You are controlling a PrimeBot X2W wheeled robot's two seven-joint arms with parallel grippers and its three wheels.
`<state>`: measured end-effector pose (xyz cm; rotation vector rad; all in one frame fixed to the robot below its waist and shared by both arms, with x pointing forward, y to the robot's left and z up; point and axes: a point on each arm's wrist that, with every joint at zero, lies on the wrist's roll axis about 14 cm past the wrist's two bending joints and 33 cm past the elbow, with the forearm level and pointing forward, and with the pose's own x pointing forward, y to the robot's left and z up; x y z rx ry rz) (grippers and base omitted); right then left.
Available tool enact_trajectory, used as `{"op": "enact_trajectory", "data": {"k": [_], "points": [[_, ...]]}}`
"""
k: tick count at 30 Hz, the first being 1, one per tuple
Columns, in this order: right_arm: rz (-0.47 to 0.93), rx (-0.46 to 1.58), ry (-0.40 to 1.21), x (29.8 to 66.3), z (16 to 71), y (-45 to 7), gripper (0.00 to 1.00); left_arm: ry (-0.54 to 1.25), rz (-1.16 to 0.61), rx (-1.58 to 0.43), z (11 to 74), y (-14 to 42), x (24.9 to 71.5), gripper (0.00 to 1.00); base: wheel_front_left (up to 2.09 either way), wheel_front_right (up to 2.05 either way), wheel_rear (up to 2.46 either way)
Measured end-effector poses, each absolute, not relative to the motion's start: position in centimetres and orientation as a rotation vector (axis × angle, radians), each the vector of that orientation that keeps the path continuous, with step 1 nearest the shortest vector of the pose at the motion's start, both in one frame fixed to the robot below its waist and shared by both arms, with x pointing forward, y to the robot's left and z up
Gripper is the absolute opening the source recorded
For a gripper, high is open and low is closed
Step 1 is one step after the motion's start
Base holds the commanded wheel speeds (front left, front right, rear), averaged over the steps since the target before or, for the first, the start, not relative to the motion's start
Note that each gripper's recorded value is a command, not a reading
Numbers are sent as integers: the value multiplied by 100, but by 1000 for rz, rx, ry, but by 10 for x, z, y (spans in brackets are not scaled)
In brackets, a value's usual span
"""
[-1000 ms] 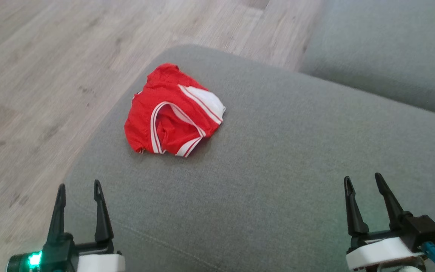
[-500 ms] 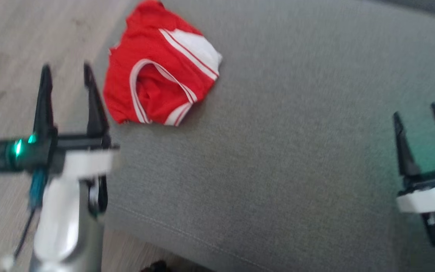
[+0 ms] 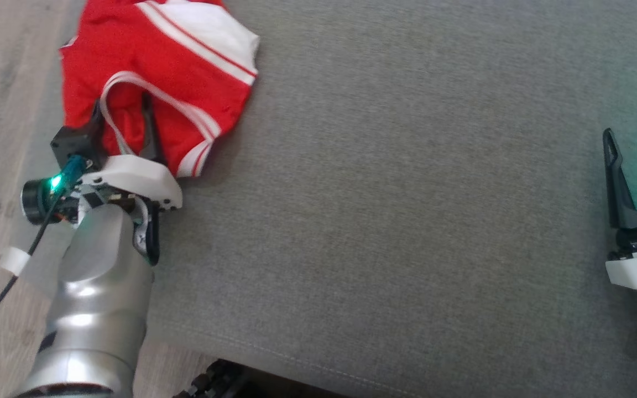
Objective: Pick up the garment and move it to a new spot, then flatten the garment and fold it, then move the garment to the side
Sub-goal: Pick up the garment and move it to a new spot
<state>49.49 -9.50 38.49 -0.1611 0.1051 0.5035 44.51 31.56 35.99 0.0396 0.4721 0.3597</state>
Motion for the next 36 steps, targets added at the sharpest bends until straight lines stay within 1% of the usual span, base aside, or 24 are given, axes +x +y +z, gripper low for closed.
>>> {"op": "enact_trajectory", "data": {"k": [4, 5, 6, 8, 10, 14, 18, 21, 24, 27, 31, 36], "points": [[485, -164, 117, 492, 382, -103, 100, 519, 382, 67, 348, 323, 445, 100, 0, 0, 0], [483, -164, 115, 492, 382, -104, 100, 512, 388, 76, 350, 325, 447, 36, 0, 0, 0], [480, -162, 114, 492, 383, -104, 100, 503, 390, 90, 354, 327, 449, 0, 0, 0, 0], [477, -160, 113, 491, 384, -104, 100, 491, 391, 101, 359, 329, 452, 0, 0, 0, 0], [474, -151, 110, 489, 389, -102, 100, 435, 378, 128, 377, 331, 461, 0, 0, 0, 0], [470, -120, 83, 480, 407, -91, 100, 222, 343, 202, 448, 334, 488, 0, 0, 0, 0], [442, -88, 36, 468, 435, -87, 100, 44, 294, 270, 512, 326, 493, 0, 0, 0, 0], [403, -57, -7, 458, 460, -90, 100, -76, 210, 309, 556, 306, 496, 0, 0, 0, 0], [345, -33, -52, 447, 483, -101, 100, -206, 103, 354, 601, 270, 503, 0, 0, 0, 0], [285, -57, -72, 429, 496, -122, 100, -301, -23, 370, 636, 221, 510, 0, 0, 0, 0], [183, -56, -84, 400, 506, -151, 100, -403, -211, 343, 674, 141, 511, 0, 0, 0, 0], [69, -62, -136, 373, 527, -184, 100, -489, -433, 264, 702, 42, 501, 0, 0, 0, 0]]}}
